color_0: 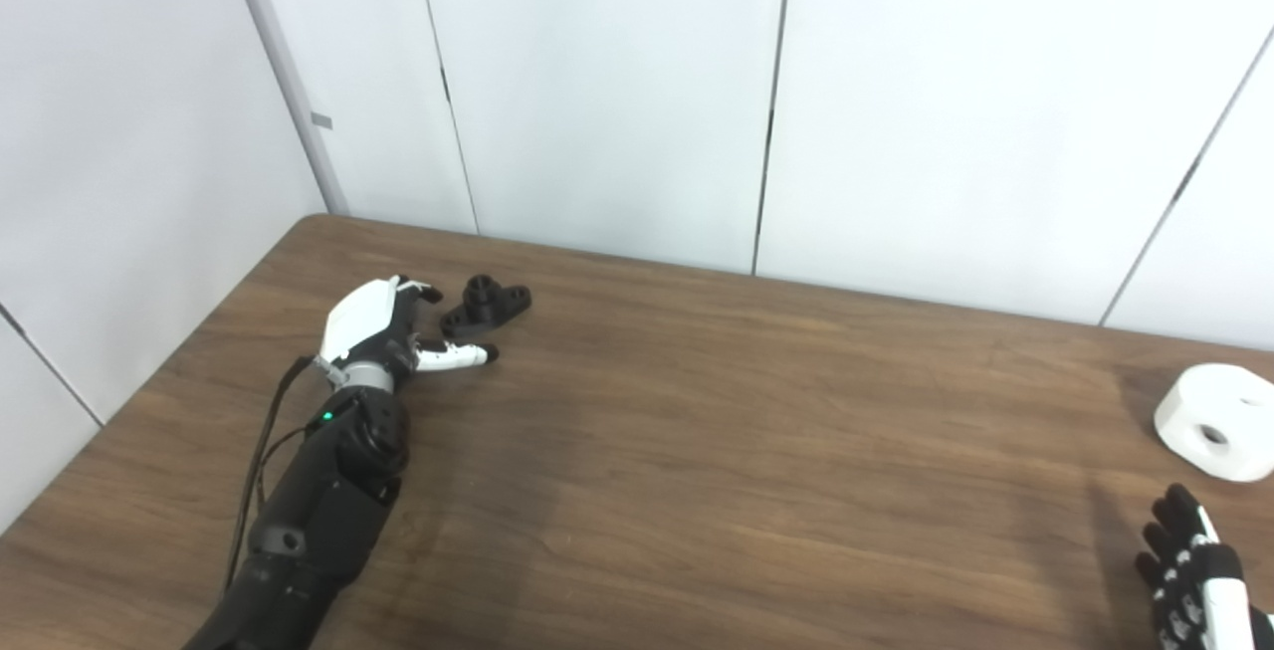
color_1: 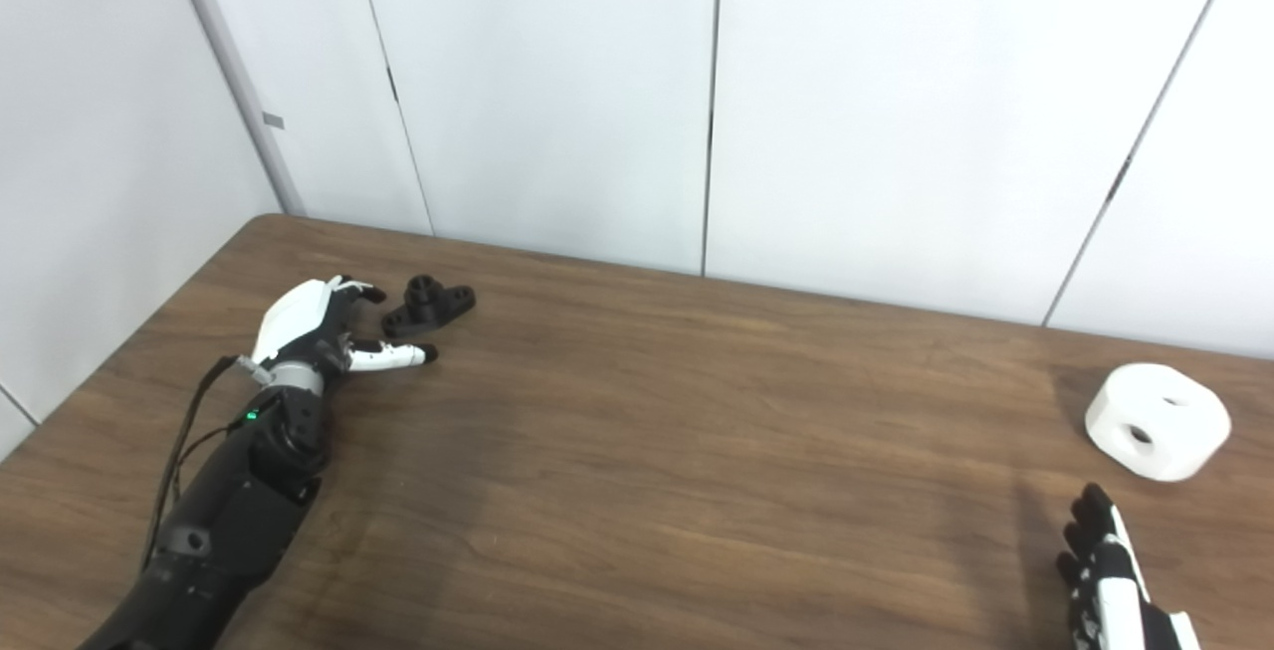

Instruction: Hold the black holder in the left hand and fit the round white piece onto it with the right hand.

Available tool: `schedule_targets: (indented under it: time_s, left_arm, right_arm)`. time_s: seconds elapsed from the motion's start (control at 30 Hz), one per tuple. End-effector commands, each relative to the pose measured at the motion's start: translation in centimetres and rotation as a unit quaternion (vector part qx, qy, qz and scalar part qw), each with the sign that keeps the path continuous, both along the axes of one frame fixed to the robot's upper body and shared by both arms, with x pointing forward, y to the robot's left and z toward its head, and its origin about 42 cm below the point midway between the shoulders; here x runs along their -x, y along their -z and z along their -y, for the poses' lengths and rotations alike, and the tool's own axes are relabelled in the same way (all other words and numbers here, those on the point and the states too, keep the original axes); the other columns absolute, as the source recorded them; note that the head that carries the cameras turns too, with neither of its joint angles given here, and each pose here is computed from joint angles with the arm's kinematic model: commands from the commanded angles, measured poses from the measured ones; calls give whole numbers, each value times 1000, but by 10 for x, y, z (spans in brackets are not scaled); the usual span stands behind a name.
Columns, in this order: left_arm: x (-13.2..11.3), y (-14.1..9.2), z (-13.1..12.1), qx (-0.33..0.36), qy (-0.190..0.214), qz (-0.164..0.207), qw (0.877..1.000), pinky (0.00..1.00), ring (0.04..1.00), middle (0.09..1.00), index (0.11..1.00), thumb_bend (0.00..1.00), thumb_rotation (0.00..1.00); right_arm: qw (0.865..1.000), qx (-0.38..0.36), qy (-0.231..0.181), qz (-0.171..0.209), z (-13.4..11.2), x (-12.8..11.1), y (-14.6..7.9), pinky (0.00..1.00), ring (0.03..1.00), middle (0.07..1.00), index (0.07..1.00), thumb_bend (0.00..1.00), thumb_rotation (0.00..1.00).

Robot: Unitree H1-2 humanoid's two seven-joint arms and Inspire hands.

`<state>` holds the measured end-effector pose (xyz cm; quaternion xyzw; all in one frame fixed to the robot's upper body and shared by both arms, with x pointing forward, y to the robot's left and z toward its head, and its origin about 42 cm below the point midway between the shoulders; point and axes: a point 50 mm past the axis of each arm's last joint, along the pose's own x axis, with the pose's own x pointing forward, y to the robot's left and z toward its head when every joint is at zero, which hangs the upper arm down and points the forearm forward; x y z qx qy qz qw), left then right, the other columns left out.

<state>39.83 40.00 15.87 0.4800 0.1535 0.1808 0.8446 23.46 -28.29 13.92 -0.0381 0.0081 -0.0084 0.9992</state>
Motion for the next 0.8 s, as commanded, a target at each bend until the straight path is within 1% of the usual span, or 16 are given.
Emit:
schedule_targets:
  time_s: [0.0, 0.2, 0.37, 0.63, 0.77]
  left_arm:
    - [-17, -30, -5, -22, 0, 51, 998, 1000, 1000, 970, 804, 939, 366]
    - [-24, -26, -10, -25, -7, 38, 999, 1000, 1000, 965, 800, 939, 358]
    - [-27, -25, -11, -22, -11, 35, 999, 1000, 1000, 958, 795, 929, 345]
    - [-34, -23, -5, -9, 0, 35, 999, 1000, 1000, 952, 791, 925, 358]
    - [-39, -23, 0, -4, 6, 33, 999, 1000, 1000, 954, 791, 905, 340]
  right_arm:
    - [1000, 0, -5, 22, -2, 0, -11, 1000, 1000, 1000, 1000, 566, 1000]
    - [1000, -2, -5, 20, -3, 2, -12, 1000, 1000, 1000, 1000, 561, 1000]
    - [1000, -3, -7, 21, -3, 3, -13, 1000, 1000, 1000, 1000, 554, 1000]
    - [1000, 5, -1, 17, -3, 3, -11, 1000, 1000, 1000, 1000, 551, 1000]
    - [1000, 8, 1, 17, -3, 3, -9, 1000, 1000, 1000, 1000, 548, 1000]
